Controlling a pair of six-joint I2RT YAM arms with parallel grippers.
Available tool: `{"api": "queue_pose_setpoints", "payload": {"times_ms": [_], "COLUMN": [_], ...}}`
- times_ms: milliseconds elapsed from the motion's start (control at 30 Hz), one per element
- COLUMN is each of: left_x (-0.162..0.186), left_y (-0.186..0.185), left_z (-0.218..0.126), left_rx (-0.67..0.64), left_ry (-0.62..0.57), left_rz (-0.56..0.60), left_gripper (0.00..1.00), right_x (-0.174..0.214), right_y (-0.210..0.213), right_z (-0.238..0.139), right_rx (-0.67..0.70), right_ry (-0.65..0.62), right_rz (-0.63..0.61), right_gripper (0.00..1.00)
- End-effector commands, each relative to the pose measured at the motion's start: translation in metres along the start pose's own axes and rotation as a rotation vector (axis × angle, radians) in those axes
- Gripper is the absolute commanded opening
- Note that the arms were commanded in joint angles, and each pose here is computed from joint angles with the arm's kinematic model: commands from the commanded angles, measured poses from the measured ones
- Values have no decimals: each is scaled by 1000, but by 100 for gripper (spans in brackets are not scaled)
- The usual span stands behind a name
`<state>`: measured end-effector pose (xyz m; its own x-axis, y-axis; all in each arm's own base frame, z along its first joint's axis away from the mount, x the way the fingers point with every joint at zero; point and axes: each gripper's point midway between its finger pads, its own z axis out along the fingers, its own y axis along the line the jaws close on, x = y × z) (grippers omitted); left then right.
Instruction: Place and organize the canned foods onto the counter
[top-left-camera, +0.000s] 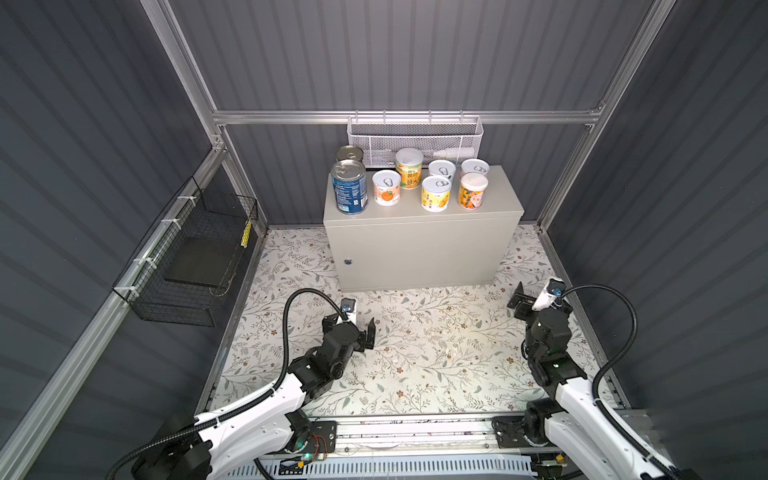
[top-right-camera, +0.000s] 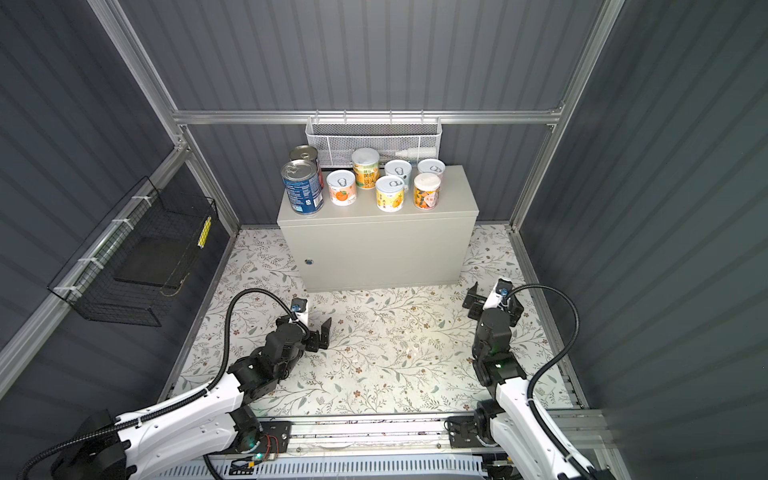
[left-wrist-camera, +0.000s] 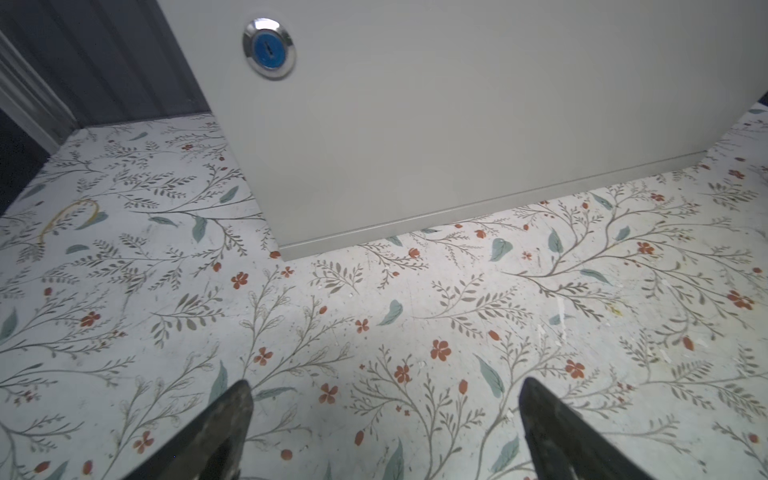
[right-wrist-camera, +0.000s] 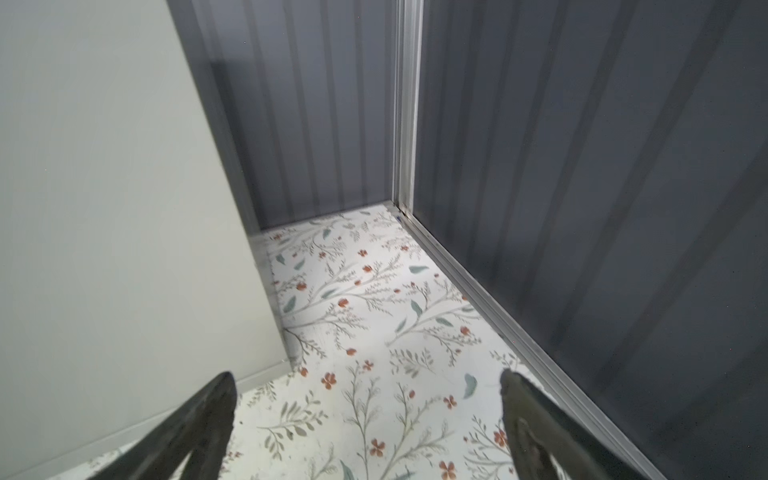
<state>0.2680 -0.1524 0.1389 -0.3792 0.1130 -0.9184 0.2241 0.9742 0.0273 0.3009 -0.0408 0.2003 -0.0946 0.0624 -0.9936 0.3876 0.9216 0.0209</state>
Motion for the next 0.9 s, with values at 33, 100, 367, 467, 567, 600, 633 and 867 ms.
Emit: {"api": "queue_pose_setpoints", "payload": {"times_ms": [33,100,367,467,567,600,633,867], "left_x": [-37,-48,-37,-31,-27,-26,-23,-5], "left_y": [41,55,101,114,131,135,140,151], "left_z": [-10,-10,11,19,28,31,34,61], "left_rx": [-219,-281,-491,-502,-524,-530,-539,-517], "left_ry": [-98,-112,-90,-93,-102,-103,-103,-132], "left_rz": [8,20,68,37,11,12,7,22], "left_gripper": [100,100,100,100,100,100,100,100], "right_x": [-8,6,45,45,45,44,44,48], "right_y": [-31,-40,-57,-49,-45,-44,-44,-34], "right_z": [1,6,14,16,20,21,22,39], "right_rx": [143,180,228,176,156,153,151,131], "right_ry": [-140,-114,-59,-57,-52,-54,-58,19], "right_rz": [110,125,208,199,205,205,207,149], "right_gripper": [99,99,99,99,99,99,99,99]}}
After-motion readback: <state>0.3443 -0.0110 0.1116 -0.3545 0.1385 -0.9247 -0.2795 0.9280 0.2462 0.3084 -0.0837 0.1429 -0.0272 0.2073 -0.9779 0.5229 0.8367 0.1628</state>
